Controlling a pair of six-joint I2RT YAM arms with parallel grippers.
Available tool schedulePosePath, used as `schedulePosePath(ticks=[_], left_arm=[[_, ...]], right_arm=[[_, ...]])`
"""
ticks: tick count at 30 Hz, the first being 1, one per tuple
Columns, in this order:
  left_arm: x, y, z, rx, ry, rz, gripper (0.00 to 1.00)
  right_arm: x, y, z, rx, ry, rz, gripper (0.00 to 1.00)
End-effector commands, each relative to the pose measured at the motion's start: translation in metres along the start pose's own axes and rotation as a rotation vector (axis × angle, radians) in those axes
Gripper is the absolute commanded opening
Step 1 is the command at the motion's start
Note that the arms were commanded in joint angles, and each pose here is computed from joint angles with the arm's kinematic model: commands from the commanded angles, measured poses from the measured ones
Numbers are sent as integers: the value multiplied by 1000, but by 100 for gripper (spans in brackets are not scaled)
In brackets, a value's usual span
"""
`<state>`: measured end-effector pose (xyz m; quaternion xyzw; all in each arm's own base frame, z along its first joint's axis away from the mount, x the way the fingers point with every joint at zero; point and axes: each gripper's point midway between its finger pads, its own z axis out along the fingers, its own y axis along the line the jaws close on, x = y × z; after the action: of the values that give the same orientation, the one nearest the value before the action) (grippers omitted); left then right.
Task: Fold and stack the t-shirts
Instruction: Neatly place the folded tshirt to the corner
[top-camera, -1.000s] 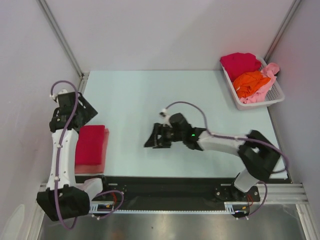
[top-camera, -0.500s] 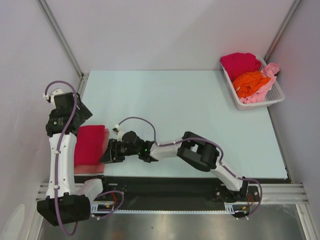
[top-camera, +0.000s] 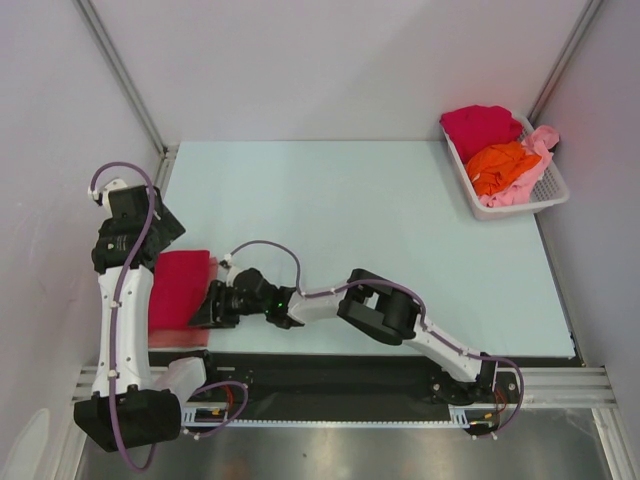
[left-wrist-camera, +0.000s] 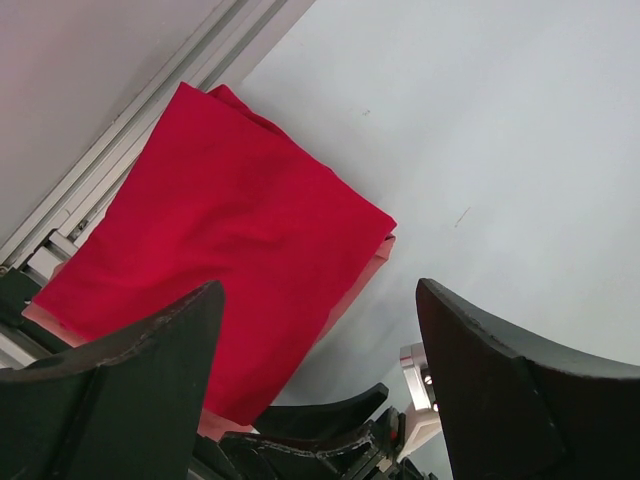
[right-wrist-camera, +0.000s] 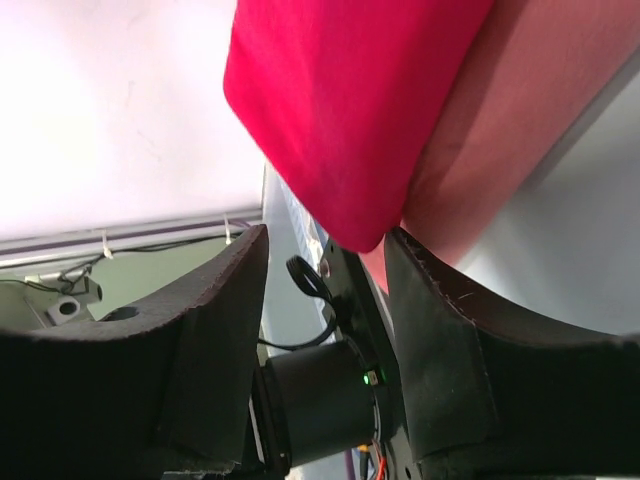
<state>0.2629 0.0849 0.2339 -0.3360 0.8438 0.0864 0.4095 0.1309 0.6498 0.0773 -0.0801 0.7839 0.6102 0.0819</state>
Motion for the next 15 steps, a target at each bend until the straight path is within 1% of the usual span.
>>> schedulePosePath(ticks=[1,6,11,15], left_arm=[[-5,-2,-1,14,-25,28,83],[-6,-1,0,11,-25,33,83],[-8,-3,0,14,-28,35,84],[-7,-4,1,16,-22,38,84]], right_arm=[[-16,19,9,-53,-45,-12,56],[-18,17,14,-47,-40,-25,59],[-16,6,17,-26,-30,-19,57],[-17,5,15,-33,-27,-15,52]])
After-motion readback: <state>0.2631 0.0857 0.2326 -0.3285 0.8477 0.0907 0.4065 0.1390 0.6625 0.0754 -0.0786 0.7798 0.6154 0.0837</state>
